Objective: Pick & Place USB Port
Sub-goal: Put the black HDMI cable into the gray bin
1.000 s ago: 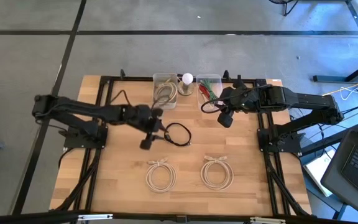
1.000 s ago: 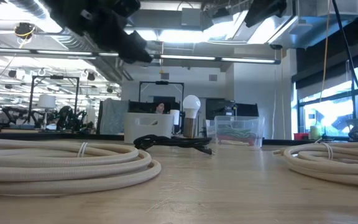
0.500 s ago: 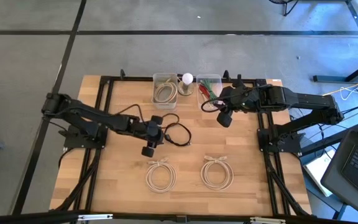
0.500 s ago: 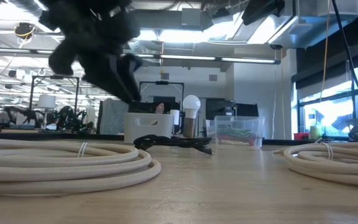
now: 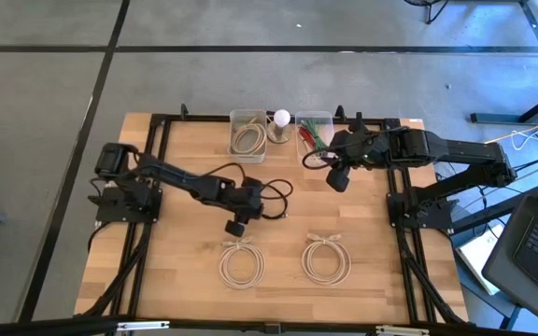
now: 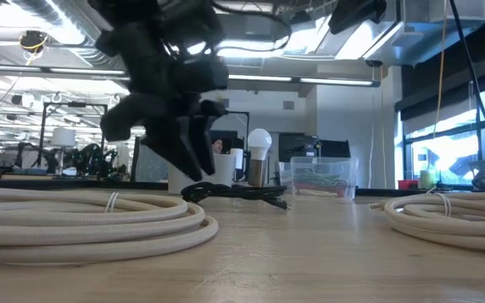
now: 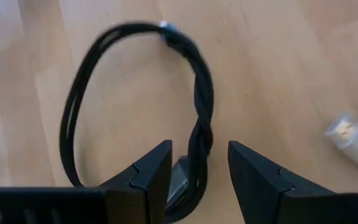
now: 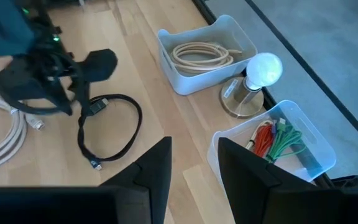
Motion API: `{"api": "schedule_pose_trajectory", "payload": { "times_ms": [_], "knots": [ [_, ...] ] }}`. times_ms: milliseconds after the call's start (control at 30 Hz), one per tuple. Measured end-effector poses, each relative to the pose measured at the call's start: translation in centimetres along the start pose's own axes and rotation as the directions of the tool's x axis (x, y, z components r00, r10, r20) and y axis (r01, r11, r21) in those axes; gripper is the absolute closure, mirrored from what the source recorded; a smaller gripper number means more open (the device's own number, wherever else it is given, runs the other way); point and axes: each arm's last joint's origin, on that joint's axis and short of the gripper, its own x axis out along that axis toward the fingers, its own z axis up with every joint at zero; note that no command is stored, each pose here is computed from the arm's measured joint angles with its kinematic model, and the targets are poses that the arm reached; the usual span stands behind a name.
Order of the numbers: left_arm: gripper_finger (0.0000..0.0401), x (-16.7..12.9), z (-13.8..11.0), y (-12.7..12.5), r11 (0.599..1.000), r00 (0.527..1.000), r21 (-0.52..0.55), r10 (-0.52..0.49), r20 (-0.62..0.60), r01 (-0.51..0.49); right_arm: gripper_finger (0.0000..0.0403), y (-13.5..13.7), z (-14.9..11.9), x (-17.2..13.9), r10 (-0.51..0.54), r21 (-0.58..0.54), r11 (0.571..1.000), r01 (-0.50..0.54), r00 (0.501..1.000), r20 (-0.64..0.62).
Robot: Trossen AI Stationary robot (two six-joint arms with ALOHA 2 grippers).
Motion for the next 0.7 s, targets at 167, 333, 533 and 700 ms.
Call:
{"api": "schedule_pose_trajectory", "payload": {
  "times_ms": [167, 333, 533, 700],
  "knots": [
    [0.0252, 1.3, -0.5, 0.5, 1.0, 0.999, -0.018, -0.026, -0.046, 0.025, 0.027, 0.0, -0.1, 0.0, 0.005, -0.002, 1.0, -0.006, 1.0, -0.007],
    [0.0251, 2.5, -1.1, 0.6, 0.999, 0.995, -0.03, -0.044, -0.086, 0.041, 0.027, 0.0, -0.1, 0.0, 0.005, -0.005, 1.0, -0.005, 1.0, -0.008],
    [0.0319, 2.6, -0.7, 1.0, 0.998, 0.997, -0.054, -0.036, -0.072, 0.032, 0.027, 0.0, -0.1, 0.0, 0.006, -0.005, 1.0, -0.006, 1.0, -0.008],
    [0.0378, 0.4, 1.4, 1.2, 0.997, 0.999, -0.056, -0.05, -0.014, 0.049, 0.027, 0.0, -0.1, 0.0, 0.005, -0.006, 1.0, -0.005, 1.0, -0.012]
  ]
}}
